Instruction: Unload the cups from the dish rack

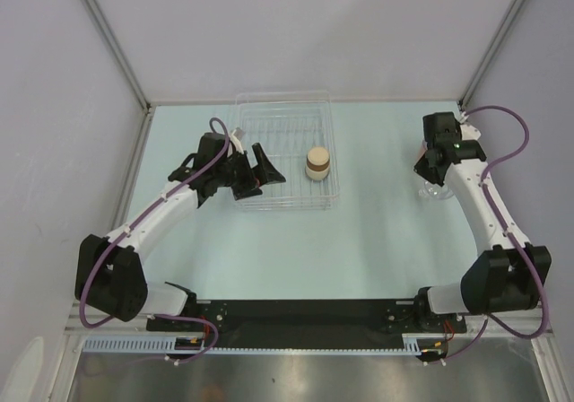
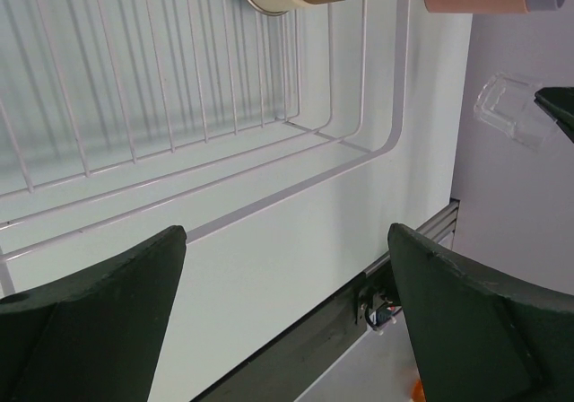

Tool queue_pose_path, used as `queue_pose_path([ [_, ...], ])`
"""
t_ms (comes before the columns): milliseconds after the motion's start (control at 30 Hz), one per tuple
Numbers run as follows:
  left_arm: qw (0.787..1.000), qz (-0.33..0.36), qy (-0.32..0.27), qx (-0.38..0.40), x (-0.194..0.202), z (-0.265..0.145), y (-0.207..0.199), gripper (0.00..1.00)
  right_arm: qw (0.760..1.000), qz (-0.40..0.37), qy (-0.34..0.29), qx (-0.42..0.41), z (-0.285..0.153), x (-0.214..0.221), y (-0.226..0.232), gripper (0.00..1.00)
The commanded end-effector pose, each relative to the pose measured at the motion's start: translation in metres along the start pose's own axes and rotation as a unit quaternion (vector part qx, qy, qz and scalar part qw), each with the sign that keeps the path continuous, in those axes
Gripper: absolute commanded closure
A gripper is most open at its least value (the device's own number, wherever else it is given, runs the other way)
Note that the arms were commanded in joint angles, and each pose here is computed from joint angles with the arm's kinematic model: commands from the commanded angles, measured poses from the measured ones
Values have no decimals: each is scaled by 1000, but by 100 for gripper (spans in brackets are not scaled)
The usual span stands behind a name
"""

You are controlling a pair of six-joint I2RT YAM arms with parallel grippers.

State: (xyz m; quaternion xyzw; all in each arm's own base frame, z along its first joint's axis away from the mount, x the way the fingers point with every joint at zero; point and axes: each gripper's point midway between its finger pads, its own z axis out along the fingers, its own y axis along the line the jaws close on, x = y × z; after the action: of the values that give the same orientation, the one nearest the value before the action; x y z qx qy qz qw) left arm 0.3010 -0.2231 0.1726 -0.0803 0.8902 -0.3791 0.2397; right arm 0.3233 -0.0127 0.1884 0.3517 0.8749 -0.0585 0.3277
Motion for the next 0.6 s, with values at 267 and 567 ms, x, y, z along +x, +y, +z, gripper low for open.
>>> queue_pose_path([
  [267,1000,21,-9,-3,-5,-5,-1,1,1000,5,2,20,63,-8,7,100],
  [567,1000,19,-8,-12,-6,-4,3,1,999,1,23,49,92,-5,-5,100],
])
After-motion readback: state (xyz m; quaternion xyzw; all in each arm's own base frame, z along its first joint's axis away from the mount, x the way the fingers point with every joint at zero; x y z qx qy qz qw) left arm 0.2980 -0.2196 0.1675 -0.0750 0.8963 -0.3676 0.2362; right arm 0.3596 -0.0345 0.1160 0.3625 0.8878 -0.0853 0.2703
